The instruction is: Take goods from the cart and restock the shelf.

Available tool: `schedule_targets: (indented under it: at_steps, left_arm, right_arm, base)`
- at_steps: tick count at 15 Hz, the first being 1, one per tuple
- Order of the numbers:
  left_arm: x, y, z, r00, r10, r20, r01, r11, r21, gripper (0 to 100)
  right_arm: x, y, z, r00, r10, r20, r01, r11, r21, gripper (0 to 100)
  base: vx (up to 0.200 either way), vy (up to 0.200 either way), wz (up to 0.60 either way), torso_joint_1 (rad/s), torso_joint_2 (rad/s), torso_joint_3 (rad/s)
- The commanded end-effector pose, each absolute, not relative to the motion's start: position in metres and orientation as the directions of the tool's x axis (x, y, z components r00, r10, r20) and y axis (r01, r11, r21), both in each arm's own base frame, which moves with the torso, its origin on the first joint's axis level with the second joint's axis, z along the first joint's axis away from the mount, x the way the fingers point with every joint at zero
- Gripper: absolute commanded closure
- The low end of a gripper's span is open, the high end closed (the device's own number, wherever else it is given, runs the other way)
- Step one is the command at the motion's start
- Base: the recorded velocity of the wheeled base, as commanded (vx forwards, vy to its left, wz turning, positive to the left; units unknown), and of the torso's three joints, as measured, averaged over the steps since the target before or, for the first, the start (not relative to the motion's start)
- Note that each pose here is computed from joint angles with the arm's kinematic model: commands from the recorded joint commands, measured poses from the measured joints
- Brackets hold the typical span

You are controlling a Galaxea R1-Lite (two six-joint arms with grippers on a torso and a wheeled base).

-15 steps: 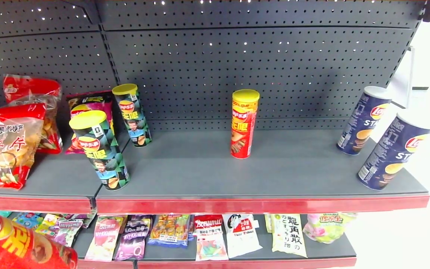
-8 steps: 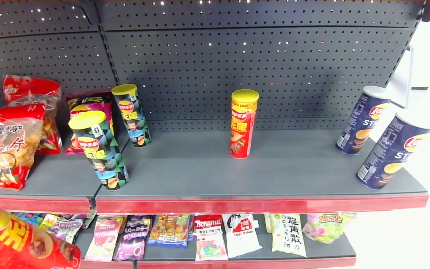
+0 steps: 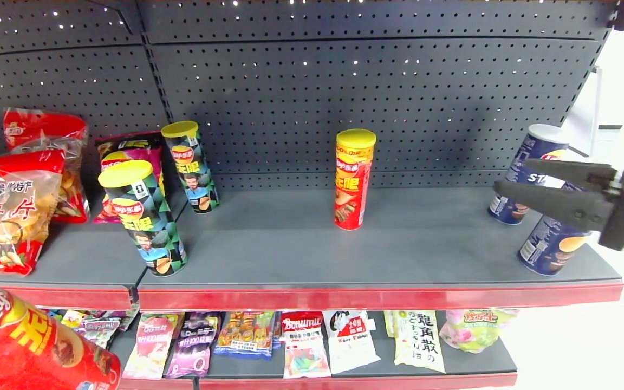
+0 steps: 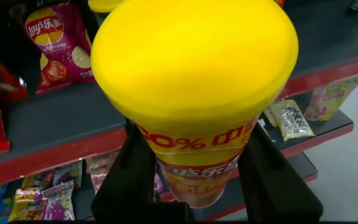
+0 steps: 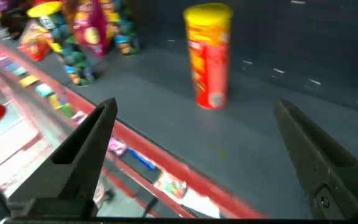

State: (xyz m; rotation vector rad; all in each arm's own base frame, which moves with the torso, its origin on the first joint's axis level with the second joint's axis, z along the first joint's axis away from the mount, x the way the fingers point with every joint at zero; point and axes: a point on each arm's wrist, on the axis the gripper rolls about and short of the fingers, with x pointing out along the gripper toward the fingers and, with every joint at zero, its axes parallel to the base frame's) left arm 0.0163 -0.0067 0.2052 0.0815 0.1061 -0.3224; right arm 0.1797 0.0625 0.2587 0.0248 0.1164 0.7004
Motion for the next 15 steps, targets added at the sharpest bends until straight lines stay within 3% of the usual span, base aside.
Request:
schedule_targets:
  at_steps: [1,5,15]
  left_arm:
    - [0.017,-0.007,0.208,0.942,-0.318,-0.111,0.326,0.943,0.064,100]
    - [0.017,-0.007,0.207,0.937,-0.331,-0.117,0.339,0.939,0.061,100]
    - [0.017,-0.007,0.210,0.940,-0.322,-0.113,0.330,0.942,0.063,100]
  right_arm:
    - [0.257,0.099,0.229,0.651,0.737,-0.182,-0.731,0.673,0.111,0]
    - [0.309,0.119,0.205,0.645,0.740,-0.190,-0.752,0.659,0.017,0]
    - [0.363,0.161,0.190,0.645,0.743,-0.178,-0.755,0.655,0.001,0]
  base:
    - [0.000,0.000,0.00,0.000,0.00,0.000]
    - [0.000,0.000,0.00,0.000,0.00,0.000]
    - [0.000,0.000,0.00,0.000,0.00,0.000]
